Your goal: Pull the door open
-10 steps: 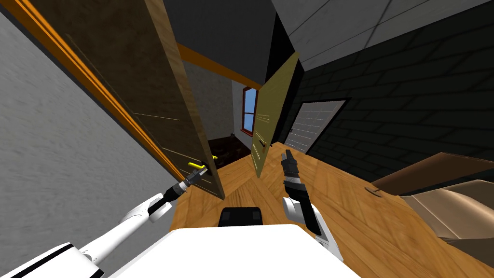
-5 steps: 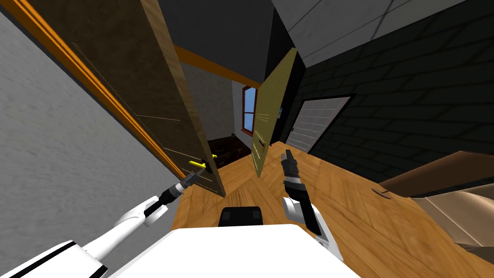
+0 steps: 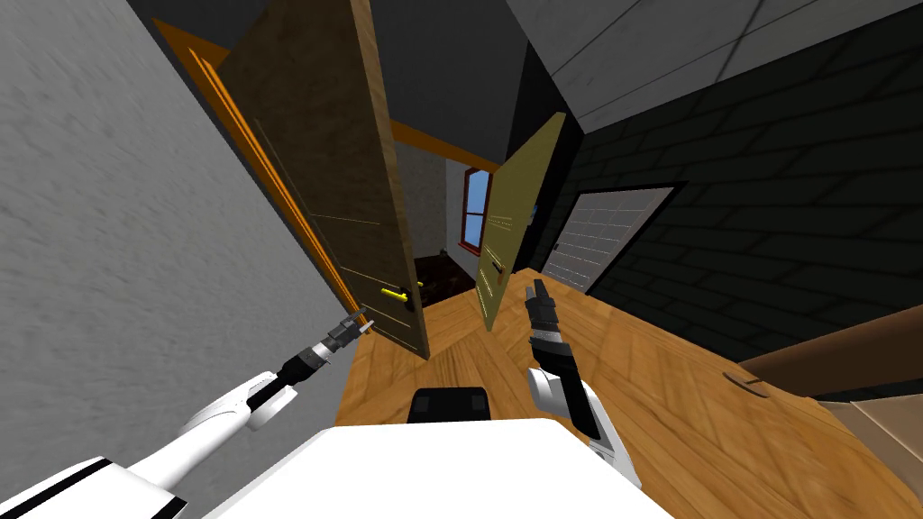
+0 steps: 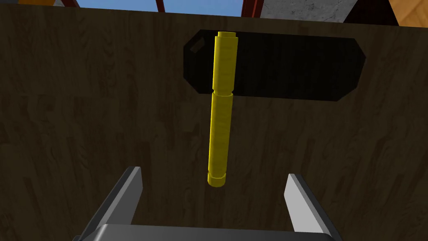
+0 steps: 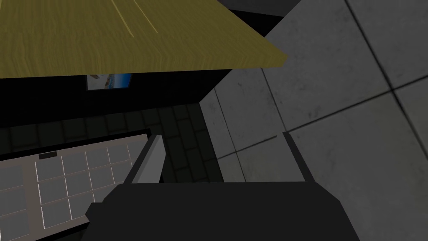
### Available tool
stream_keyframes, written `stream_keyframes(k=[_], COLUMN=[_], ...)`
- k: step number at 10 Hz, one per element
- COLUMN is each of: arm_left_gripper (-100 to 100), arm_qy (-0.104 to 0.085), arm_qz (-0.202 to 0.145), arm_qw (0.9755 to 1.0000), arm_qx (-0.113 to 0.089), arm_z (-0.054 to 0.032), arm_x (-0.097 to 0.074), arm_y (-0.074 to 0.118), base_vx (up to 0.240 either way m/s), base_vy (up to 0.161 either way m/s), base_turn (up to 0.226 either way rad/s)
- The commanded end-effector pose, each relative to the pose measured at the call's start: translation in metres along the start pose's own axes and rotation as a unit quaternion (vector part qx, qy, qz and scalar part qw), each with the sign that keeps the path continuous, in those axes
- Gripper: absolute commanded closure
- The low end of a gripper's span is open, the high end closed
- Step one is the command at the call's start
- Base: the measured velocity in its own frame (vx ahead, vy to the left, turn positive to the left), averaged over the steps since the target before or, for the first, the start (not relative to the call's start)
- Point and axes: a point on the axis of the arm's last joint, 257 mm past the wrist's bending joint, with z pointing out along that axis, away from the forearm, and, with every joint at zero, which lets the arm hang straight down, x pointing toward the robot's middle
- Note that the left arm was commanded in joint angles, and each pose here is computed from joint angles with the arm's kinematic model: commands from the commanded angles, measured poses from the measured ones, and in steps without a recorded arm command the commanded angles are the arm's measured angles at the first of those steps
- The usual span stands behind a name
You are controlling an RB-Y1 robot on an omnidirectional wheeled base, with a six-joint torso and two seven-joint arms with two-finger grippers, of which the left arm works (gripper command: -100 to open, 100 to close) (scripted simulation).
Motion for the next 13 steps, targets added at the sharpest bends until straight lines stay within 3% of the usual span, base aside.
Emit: stream_keyframes(k=[1, 2, 5, 6, 7, 12, 13], arm_left_gripper=[-100, -100, -100, -100, 100, 100, 100], arm_qy=[0.000, -0.014, -0.028, -0.024, -0.024, -0.024, -0.010], arm_qz=[0.000, 0.000, 0.000, -0.001, -0.001, -0.001, 0.001], arm_qw=[1.0000, 0.9999, 0.9996, 0.9997, 0.9997, 0.9997, 0.9999], arm_qx=[0.000, 0.001, 0.003, 0.003, 0.003, 0.003, 0.003], arm_z=[0.0000, 0.0079, 0.0190, 0.0163, 0.0163, 0.0163, 0.0122], arm_x=[0.000, -0.006, -0.010, -0.009, -0.009, -0.009, -0.002], arm_y=[0.000, 0.000, 0.000, 0.000, 0.000, 0.000, 0.000], base_vx=[-0.037, 0.139, 0.235, 0.116, -0.011, -0.022, 0.007], base_vy=[0.019, -0.028, -0.064, -0.028, 0.002, 0.008, 0.007], base_turn=[0.030, -0.143, -0.110, -0.030, 0.027, 0.001, 0.028])
